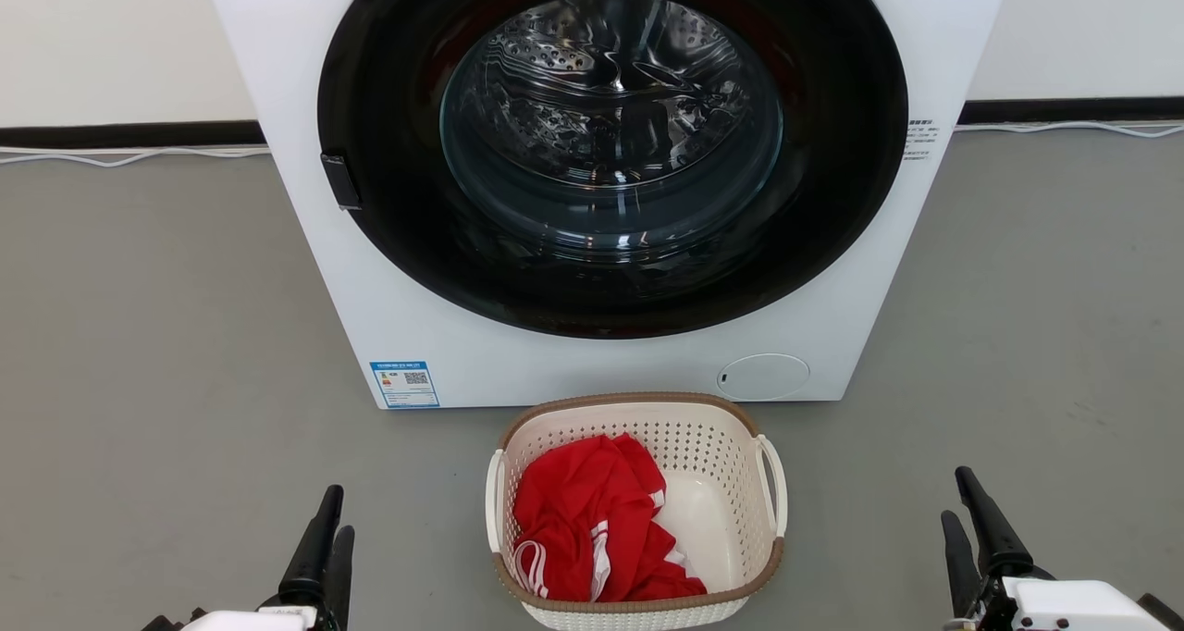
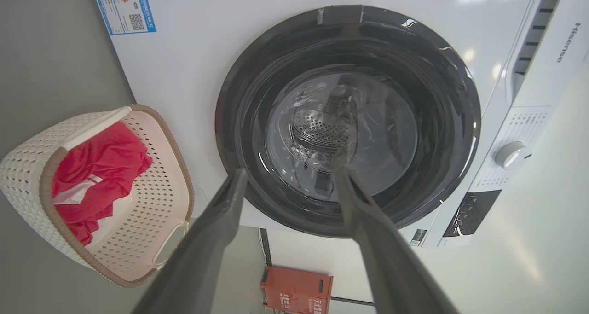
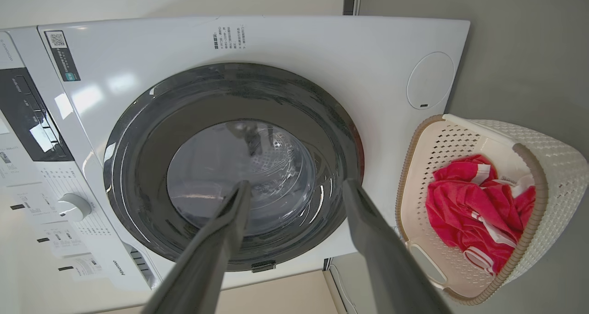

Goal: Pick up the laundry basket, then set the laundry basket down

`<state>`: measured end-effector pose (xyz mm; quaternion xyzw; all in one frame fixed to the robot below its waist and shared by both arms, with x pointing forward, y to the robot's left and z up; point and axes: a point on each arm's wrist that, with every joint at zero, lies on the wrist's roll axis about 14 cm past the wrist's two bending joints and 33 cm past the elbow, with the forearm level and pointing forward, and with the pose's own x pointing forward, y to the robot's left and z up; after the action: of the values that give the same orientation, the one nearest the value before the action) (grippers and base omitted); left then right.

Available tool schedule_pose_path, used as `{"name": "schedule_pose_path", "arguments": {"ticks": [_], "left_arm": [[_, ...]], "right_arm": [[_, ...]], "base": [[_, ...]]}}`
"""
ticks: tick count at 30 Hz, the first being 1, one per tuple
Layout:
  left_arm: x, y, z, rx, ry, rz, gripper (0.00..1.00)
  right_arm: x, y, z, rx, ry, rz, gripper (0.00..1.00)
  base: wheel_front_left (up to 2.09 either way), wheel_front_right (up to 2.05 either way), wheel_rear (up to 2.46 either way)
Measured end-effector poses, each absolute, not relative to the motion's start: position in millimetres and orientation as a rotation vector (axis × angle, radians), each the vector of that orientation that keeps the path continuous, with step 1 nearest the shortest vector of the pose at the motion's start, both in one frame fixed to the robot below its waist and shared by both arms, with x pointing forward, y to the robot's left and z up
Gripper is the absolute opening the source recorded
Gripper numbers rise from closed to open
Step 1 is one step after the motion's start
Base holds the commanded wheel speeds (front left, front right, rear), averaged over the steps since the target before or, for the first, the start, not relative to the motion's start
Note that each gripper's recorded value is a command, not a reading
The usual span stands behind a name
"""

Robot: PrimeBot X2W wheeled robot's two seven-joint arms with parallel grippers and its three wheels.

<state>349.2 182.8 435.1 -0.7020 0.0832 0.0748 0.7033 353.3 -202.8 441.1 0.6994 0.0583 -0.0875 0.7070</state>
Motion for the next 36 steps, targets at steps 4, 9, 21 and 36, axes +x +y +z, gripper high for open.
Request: {"name": "schedule_pose_path", "arguments": {"ticks": [4,9,21,36], "left_arm": [[349,182,435,-1.524,0.186,0.167,1.0],[349,183,434,-1.47,0.188,0.167,1.0],[350,181,436,-1.24,0.212,0.154,1.0],[350,179,441,-1.054,0.206,0.139,1.0]], "right_arm": [[354,-203,442,1.495,0.131,-0.192,1.0],[355,-202,445,1.4,0.134,-0.176,1.0],[358,-198,449,1.138,0.15,-0.138,1.0],[360,-195,457,0.92,0.135,-0.101,1.0]], "base": [[0.0,0.0,0.0],[0.0,0.0,0.0],[0.0,0.0,0.0],[0.0,0.0,0.0]]}}
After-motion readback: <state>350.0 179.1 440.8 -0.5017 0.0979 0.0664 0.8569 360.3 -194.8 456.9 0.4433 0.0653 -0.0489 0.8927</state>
